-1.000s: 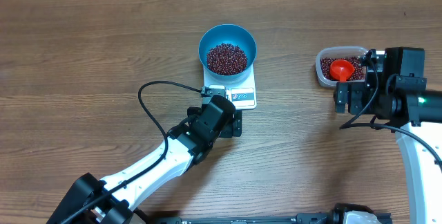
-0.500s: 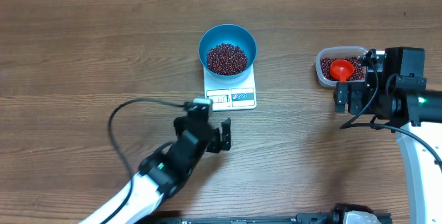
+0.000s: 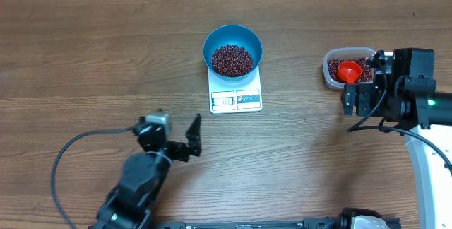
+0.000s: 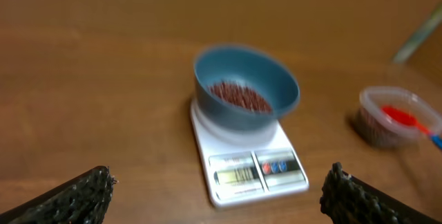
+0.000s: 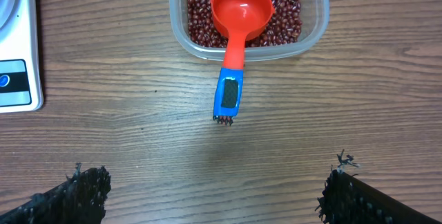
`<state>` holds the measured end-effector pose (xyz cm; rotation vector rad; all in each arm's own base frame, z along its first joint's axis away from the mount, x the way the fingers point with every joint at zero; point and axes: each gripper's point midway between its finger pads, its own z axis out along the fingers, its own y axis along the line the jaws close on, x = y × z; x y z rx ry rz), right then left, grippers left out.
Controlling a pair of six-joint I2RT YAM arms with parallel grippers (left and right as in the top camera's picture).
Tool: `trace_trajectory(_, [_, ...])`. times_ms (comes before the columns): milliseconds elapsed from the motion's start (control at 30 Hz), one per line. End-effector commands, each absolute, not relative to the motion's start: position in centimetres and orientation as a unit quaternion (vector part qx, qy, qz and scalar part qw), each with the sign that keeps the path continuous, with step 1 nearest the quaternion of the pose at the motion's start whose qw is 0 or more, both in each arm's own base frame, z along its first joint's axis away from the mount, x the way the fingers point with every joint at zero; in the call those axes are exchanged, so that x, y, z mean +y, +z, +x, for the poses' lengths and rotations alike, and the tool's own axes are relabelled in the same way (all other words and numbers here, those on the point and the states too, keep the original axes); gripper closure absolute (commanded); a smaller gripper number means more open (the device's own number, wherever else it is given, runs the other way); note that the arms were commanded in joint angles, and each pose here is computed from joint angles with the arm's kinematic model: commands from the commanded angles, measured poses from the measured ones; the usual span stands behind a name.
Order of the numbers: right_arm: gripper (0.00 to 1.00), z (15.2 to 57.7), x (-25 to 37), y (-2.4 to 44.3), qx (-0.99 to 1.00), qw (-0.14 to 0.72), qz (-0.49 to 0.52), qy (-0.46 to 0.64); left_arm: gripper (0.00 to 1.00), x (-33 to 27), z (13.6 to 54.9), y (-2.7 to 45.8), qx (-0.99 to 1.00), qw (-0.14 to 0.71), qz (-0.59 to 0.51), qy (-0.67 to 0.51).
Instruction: Scoop item into bowl and weigh 150g on scale
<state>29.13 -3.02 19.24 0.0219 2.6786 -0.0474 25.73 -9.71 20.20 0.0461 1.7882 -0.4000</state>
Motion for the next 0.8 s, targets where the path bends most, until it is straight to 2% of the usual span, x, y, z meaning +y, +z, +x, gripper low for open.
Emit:
trace_trajectory(0, [0.0,29.6,-3.1,20.2,0.97,0.242,0.005,-0.023,0.0,-9.0,24.9,21.6,0.74,0.648,0.07,-0.166])
trace_trajectory(167, [0.0,29.6,-3.1,20.2,0.97,0.242,0.005,-0.023,0.01,-6.4,24.2,22.8,0.699,0.7,0.058,-0.135])
trace_trajectory(367, [0.0,29.7,-3.1,20.2,0.97,0.243,0.005,-0.023,0.0,-4.8,24.1,21.5,0.669,0.733,0.039,-0.118])
trace_trajectory(767, [0.0,29.6,-3.1,20.2,0.97,0.242,0.005,-0.023,0.01,-2.6,24.5,16.8,0.716,0.695,0.031,-0.056])
